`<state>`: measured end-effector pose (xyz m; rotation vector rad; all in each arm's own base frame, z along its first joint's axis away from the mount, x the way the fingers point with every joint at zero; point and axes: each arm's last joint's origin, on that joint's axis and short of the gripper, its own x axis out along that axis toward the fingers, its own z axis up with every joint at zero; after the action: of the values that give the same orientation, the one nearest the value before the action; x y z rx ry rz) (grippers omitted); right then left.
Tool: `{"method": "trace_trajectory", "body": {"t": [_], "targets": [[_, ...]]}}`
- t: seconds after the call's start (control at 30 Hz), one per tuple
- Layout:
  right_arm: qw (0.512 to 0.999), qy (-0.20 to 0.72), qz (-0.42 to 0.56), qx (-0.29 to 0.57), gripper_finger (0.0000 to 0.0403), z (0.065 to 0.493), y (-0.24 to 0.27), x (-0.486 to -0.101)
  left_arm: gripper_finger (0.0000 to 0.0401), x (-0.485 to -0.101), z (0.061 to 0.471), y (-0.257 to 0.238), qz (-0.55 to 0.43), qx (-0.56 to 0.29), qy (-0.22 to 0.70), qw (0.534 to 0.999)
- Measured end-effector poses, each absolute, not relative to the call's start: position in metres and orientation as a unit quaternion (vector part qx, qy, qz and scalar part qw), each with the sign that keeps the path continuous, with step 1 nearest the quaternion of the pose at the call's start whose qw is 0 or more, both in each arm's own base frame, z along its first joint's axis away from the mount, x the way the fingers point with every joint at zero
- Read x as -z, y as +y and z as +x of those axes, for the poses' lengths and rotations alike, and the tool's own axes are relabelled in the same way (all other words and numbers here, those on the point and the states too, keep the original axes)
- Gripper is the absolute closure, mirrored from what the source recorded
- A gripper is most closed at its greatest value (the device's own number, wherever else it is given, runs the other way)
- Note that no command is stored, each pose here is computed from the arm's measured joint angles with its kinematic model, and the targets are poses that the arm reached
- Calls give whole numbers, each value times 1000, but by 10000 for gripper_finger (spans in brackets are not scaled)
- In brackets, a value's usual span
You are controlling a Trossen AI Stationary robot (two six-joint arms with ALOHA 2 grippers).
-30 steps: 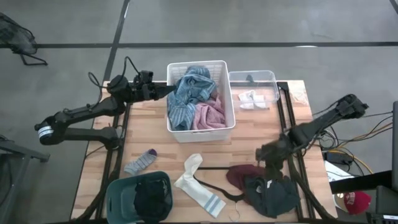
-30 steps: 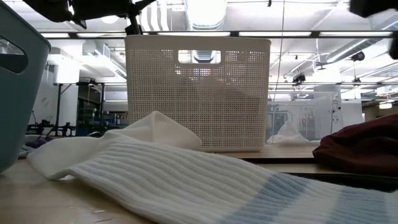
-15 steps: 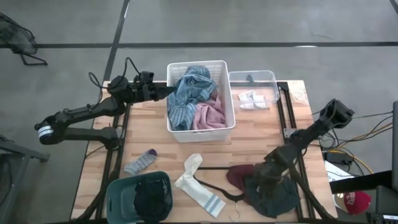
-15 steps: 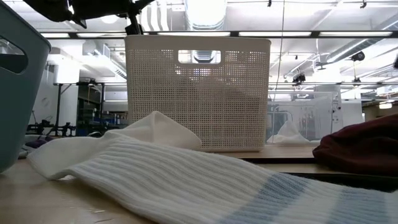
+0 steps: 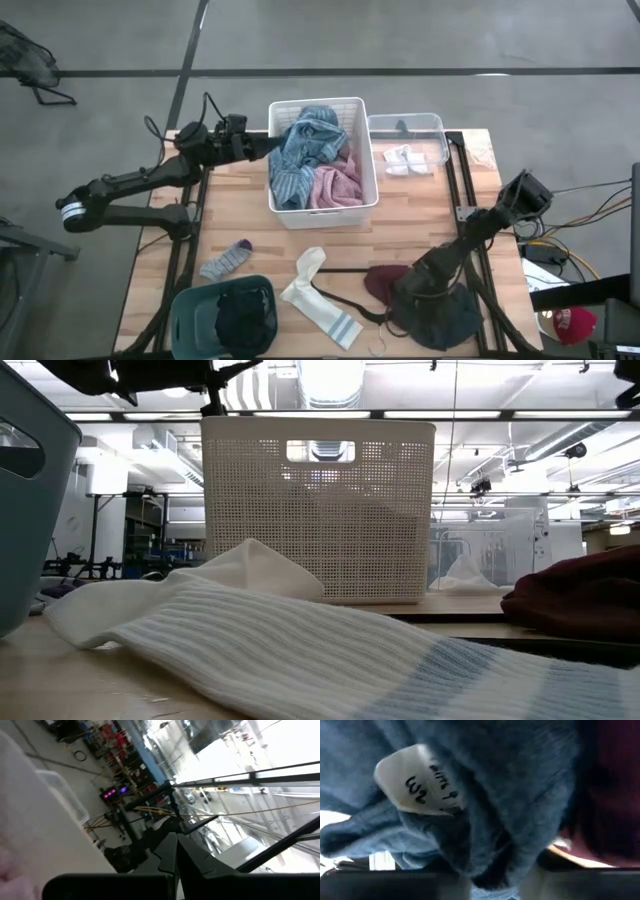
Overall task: Pick & Place Cloths
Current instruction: Put the blue shorts into the green bin
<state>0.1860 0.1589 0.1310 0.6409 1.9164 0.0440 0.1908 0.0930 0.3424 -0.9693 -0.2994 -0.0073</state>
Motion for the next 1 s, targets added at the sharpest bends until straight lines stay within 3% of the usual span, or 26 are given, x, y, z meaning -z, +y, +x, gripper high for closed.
{"method": "trace_trajectory", "body": {"t": [0.13,0.6,0.83,1.0], "targets": [[546,789,277,-45,380,185,157,-145,389,-337,192,94,-476,-8,-126,870],[640,659,380,-107,384,175,122,-228,389,-334,192,94,-481,-11,-118,868],[706,534,454,-100,384,176,84,-265,389,-334,193,89,-442,54,-77,892],[754,402,501,-135,384,187,61,-292,389,-336,193,91,-458,32,-103,882]]}}
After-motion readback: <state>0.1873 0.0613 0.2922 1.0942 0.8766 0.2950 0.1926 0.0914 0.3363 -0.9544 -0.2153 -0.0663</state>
